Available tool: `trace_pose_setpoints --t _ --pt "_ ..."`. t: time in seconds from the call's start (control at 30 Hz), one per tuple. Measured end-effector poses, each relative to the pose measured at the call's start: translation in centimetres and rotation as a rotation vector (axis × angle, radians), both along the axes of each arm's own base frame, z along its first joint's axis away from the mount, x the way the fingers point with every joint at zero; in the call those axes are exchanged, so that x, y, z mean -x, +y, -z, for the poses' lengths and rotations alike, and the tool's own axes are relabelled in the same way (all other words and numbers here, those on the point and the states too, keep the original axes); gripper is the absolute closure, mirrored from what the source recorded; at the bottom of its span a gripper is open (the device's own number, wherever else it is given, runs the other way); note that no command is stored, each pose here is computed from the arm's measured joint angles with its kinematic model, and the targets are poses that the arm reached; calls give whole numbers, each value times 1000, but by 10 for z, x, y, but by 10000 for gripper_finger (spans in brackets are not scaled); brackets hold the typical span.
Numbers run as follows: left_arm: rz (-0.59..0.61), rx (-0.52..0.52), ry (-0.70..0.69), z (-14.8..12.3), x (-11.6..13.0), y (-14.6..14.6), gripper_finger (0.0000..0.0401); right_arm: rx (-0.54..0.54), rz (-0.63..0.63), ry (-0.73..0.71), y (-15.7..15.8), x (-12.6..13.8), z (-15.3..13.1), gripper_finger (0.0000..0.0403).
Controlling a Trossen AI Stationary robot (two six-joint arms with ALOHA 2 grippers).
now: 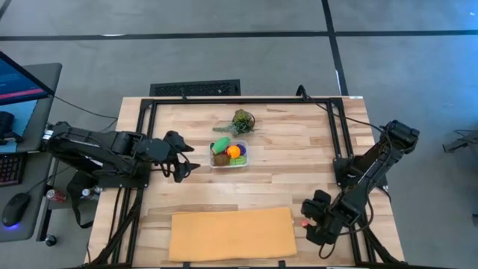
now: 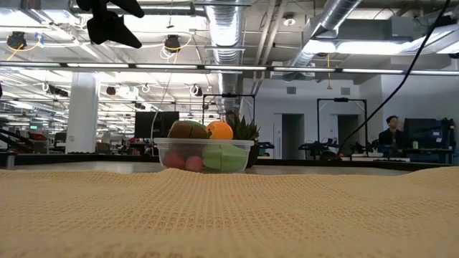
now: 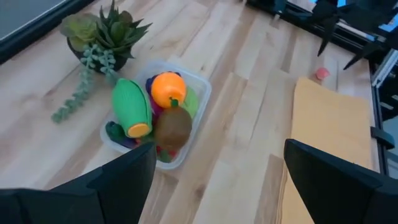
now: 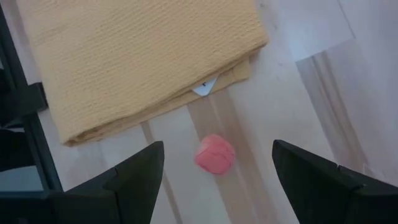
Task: Pick and placing Produce into tupperware
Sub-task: Put the pink peach into the transparent bin
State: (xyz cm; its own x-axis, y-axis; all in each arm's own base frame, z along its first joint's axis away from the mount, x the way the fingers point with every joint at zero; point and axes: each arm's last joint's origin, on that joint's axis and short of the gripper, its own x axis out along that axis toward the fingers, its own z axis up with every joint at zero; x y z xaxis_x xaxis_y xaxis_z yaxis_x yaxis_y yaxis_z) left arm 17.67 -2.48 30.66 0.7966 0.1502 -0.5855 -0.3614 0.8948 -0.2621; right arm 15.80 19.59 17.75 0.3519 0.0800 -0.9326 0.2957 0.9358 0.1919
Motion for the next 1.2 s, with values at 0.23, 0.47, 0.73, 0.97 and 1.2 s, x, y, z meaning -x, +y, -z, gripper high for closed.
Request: trace_pose_setpoints --t 0.23,0.47,0.73,0.97,1.2 --pt "29 -48 -30 -3 -2 0 58 -22 -4 -17 2 -1 -1 112" --pt "-49 -119 -79 -7 -4 2 58 -41 -45 -22 5 -2 -2 112" --pt "-78 -61 -69 -5 -3 2 58 -4 5 66 7 0 14 112" --pt "-48 -27 -65 -5 -3 1 58 19 44 118 11 -3 30 112" --pt "-55 -19 -67 -5 -3 1 58 33 62 106 9 -4 31 113"
